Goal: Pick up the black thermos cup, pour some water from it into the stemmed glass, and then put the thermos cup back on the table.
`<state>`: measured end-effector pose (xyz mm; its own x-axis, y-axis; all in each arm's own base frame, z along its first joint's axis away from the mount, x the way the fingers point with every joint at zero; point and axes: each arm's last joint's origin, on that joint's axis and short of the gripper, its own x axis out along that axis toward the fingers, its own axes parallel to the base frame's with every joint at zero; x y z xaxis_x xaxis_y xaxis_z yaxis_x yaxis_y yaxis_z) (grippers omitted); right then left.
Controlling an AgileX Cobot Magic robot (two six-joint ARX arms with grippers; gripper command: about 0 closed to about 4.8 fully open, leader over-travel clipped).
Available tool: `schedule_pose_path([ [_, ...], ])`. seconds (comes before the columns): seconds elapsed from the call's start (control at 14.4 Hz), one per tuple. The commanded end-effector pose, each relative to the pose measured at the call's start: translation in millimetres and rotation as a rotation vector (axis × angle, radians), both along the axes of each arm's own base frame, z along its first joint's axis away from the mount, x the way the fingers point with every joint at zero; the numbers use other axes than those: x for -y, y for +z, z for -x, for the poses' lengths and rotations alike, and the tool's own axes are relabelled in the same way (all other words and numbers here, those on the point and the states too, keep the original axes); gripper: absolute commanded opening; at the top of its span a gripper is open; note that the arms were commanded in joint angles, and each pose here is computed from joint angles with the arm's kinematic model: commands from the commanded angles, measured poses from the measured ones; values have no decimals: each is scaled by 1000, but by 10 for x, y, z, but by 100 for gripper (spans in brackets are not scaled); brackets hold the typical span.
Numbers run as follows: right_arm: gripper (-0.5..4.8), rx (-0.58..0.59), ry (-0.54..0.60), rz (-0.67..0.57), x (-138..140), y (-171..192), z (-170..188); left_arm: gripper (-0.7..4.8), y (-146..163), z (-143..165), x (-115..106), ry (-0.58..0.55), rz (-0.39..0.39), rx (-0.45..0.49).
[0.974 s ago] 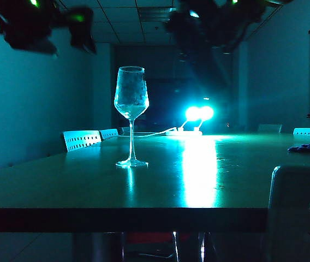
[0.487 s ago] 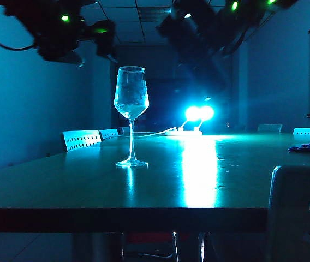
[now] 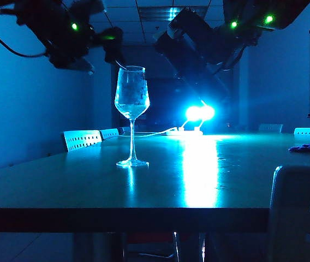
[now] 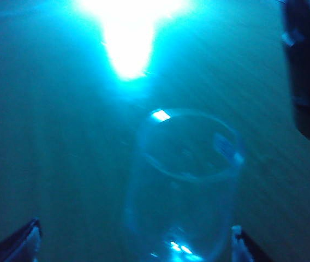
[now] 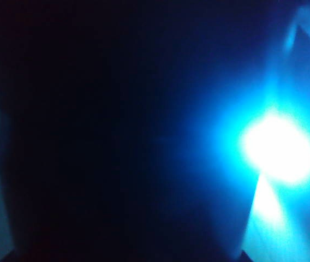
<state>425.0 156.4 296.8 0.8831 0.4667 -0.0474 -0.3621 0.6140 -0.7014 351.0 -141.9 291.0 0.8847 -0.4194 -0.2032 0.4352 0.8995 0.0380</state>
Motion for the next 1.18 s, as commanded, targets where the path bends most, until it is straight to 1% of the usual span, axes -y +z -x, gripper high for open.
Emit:
schedule_pose_path([
  [0.07, 125, 182, 47, -40, -26, 247, 34, 479, -57, 7, 178, -54, 8, -5],
  [0.21, 125, 214, 79, 19, -51, 228, 34, 479, -100, -4, 224, -64, 8, -12],
  [0.28, 125, 225, 93, 38, -63, 201, 12, 479, -92, -9, 225, -59, 24, -18],
  [0.49, 125, 259, 98, 27, -118, 265, -128, 479, -7, -60, 163, -37, 26, -8],
  [0.63, 125, 316, 88, 82, -136, 329, -205, 479, 39, -78, 147, -31, 25, -9],
  [0.7, 125, 326, 87, 93, -137, 335, -211, 479, 38, -78, 147, -31, 25, -10],
  [0.83, 125, 326, 89, 116, -145, 286, -232, 479, 35, -89, 120, -23, 13, -7],
  [0.97, 125, 347, 76, 188, -150, 236, -253, 479, 33, -103, 86, -3, 1, -6],
  [1.04, 125, 356, 73, 227, -153, 207, -264, 479, 14, -106, 67, 13, -16, -27],
  [1.18, 125, 365, 72, 247, -155, 194, -270, 479, -5, -102, 65, 13, -24, -46],
])
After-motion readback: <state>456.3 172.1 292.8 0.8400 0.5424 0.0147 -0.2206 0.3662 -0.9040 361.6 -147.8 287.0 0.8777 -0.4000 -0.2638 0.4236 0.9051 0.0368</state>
